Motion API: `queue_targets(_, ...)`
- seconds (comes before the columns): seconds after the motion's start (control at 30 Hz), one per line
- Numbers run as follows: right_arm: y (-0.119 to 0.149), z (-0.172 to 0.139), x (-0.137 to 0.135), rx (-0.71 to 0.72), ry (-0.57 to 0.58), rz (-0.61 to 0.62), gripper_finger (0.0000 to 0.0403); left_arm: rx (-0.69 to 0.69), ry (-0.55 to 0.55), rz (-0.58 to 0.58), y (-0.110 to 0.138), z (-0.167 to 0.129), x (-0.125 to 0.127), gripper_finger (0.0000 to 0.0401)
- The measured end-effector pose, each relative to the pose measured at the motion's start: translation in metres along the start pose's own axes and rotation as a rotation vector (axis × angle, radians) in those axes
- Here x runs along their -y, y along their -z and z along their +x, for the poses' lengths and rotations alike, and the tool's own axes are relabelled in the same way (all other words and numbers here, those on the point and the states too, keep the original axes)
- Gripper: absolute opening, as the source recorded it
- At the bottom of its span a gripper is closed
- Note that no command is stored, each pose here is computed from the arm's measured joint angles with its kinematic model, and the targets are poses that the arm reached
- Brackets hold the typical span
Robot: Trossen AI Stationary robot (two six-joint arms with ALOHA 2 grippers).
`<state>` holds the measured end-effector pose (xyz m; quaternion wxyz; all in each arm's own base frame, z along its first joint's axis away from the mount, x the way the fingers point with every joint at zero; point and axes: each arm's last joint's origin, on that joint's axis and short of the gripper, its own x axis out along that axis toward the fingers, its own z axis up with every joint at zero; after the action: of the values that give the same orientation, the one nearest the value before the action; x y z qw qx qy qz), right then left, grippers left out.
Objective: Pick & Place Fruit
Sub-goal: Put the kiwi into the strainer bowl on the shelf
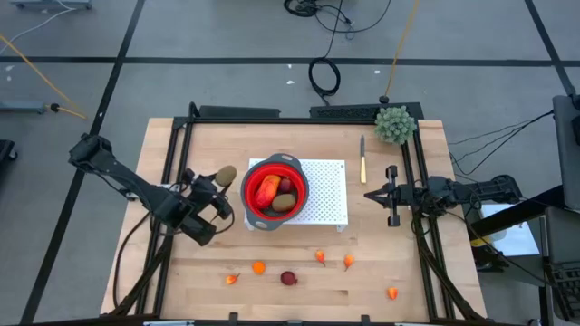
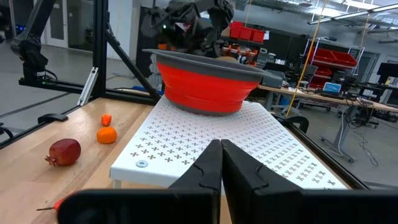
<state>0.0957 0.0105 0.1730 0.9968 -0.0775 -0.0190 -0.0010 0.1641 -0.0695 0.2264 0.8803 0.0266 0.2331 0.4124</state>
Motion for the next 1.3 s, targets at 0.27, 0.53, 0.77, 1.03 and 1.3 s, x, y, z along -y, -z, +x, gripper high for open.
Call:
queue_targets(0.27, 0.000, 0.000, 0.000, 0.000, 0.000, 0.000, 0.0000, 0.082, -0.023, 0.068, -0.025, -0.008, 0.001, 0.0184)
queue_targets(0.53, 0.000, 0.000, 0.000, 0.000, 0.000, 0.000, 0.0000, 0.159, -0.050, 0.130, -0.055, -0.019, 0.000, 0.0184)
queue_targets(0.77, 0.000, 0.000, 0.000, 0.000, 0.000, 0.000, 0.0000, 0.189, -0.048, 0.155, -0.082, -0.029, -0.002, 0.0184)
queue_targets(1.03, 0.000, 0.000, 0.000, 0.000, 0.000, -0.006, 0.0000, 0.218, -0.004, 0.045, -0.108, -0.039, -0.001, 0.0184)
queue_targets(1.3, 0.000, 0.000, 0.000, 0.000, 0.000, -0.010, 0.0000, 0.230, 0.148, -0.156, -0.127, -0.045, 0.011, 0.0184)
